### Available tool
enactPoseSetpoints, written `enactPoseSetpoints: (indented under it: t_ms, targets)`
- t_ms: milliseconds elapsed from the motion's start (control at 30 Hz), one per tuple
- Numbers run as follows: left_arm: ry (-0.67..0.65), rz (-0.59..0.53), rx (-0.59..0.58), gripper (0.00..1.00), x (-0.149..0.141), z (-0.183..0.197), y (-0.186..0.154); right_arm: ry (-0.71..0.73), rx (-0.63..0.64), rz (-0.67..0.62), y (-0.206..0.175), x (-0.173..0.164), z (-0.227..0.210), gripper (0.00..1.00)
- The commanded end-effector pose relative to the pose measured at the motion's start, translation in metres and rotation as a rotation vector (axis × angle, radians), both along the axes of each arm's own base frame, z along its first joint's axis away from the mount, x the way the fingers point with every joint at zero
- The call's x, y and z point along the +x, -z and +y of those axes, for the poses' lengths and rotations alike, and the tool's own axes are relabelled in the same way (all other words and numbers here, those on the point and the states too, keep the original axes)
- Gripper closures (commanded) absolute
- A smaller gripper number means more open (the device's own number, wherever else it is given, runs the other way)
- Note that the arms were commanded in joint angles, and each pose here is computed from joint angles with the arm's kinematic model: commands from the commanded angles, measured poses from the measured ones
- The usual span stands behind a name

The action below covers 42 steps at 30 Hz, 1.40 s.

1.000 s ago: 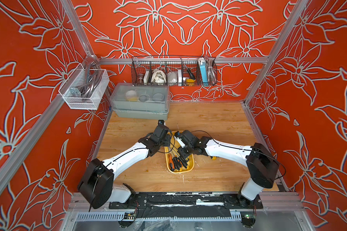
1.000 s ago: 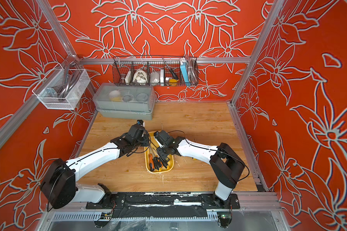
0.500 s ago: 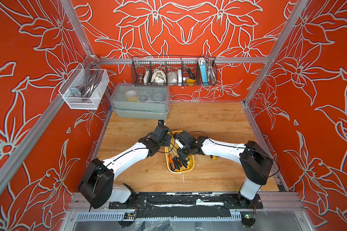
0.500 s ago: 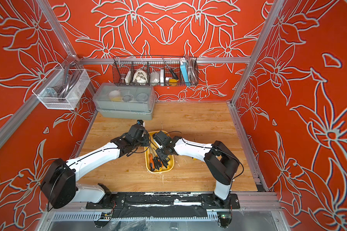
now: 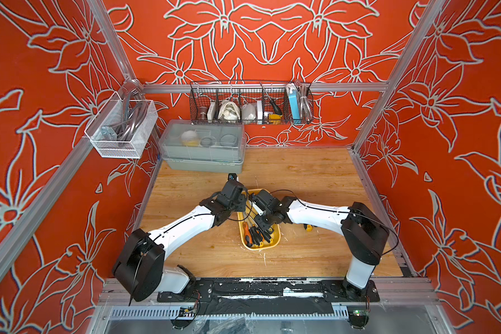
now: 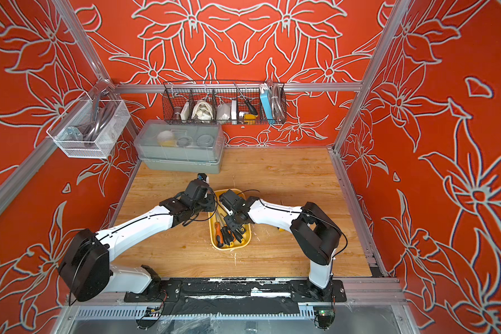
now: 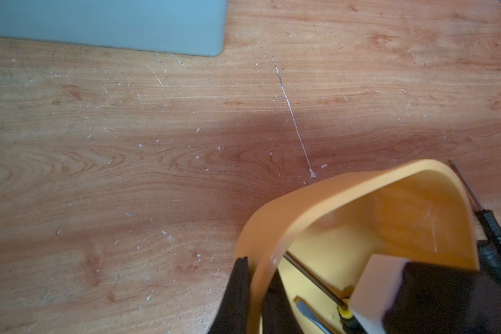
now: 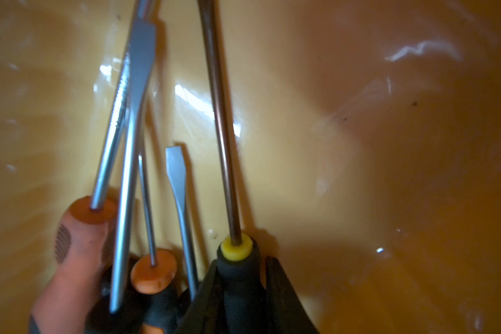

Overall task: Take out the screwdriver from the storage box
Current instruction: Pick up the screwdriver from the storage box.

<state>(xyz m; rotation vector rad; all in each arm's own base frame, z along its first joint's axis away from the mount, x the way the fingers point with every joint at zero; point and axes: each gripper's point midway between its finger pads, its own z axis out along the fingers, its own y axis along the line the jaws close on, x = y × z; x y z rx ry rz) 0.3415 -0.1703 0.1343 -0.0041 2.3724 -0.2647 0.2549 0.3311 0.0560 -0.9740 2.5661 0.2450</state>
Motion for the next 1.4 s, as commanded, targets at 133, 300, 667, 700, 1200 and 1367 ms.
enactPoseSetpoints:
  t_ms: [133, 300, 667, 700, 1200, 1367]
  targets:
    - [0.001, -0.076, -0.074, 1.00, 0.013, -0.010, -0.029, 0.084, -0.119, 0.026, 0.021, 0.000, -0.020, 0.86]
    - [0.001, -0.073, -0.074, 1.00, 0.013, -0.010, -0.027, 0.104, -0.090, 0.031, 0.022, 0.000, -0.016, 0.92]
    - [0.000, -0.063, -0.070, 1.00, 0.014, -0.010, -0.024, 0.082, 0.109, -0.076, -0.014, 0.002, -0.006, 1.00]
    - [0.002, -0.061, -0.070, 1.00, 0.014, -0.011, -0.024, 0.078, 0.126, -0.079, -0.017, 0.001, -0.004, 1.00]
    - [0.003, -0.052, -0.066, 1.00, 0.014, -0.011, -0.022, 0.100, 0.234, -0.102, -0.042, 0.003, 0.000, 1.00]
    - [0.003, -0.049, -0.068, 1.00, 0.014, -0.012, -0.021, 0.172, 0.200, -0.097, -0.047, 0.008, -0.021, 1.00]
